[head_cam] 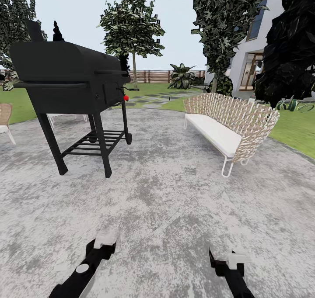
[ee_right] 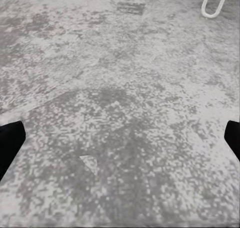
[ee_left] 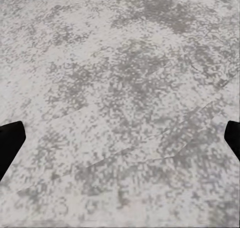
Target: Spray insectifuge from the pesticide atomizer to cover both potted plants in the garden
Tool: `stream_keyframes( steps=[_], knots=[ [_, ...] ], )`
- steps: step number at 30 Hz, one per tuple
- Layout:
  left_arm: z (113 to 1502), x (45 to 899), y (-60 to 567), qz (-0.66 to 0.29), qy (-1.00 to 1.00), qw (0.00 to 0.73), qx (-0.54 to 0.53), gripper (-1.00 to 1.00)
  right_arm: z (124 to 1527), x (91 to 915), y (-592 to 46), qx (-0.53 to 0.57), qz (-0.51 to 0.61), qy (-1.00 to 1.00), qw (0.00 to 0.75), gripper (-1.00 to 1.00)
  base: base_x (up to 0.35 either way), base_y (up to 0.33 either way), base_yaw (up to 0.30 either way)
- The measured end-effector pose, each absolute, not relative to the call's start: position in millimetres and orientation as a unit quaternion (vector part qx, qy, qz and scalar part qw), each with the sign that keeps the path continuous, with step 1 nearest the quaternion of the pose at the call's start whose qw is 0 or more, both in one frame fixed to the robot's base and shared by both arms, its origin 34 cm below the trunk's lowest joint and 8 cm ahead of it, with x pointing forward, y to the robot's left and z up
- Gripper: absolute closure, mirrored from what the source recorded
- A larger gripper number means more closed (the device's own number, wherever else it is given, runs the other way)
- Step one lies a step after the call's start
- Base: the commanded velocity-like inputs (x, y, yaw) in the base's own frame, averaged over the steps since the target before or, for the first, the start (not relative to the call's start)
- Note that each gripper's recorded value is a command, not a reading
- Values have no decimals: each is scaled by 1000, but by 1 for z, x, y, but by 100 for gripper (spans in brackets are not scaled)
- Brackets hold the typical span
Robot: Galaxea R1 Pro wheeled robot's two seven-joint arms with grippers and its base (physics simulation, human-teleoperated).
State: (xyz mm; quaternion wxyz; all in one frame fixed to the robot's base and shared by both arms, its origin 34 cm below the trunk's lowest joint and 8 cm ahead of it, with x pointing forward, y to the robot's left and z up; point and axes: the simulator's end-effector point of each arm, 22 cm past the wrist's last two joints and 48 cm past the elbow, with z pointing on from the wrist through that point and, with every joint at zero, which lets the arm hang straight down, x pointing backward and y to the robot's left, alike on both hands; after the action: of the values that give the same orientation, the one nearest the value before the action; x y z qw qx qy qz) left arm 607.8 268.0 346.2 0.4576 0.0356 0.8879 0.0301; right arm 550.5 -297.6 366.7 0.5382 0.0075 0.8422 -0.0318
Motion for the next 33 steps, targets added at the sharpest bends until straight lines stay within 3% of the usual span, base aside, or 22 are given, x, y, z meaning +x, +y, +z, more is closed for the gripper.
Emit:
stream_keyframes(
  steps=[7, 23, 33],
  knots=[
    [311, 540, 298, 45, 889, 454, 33, -100, 308, 500, -302, 9, -34, 882, 470, -100, 0, 0, 0],
    [260, 465, 300, 42, 918, 394, 25, -100, 261, 435, -312, 9, -41, 907, 419, -100, 2, 0, 0],
    [259, 464, 301, 42, 918, 393, 24, -100, 260, 433, -309, 7, -37, 908, 417, -100, 258, 0, 0]
  ],
)
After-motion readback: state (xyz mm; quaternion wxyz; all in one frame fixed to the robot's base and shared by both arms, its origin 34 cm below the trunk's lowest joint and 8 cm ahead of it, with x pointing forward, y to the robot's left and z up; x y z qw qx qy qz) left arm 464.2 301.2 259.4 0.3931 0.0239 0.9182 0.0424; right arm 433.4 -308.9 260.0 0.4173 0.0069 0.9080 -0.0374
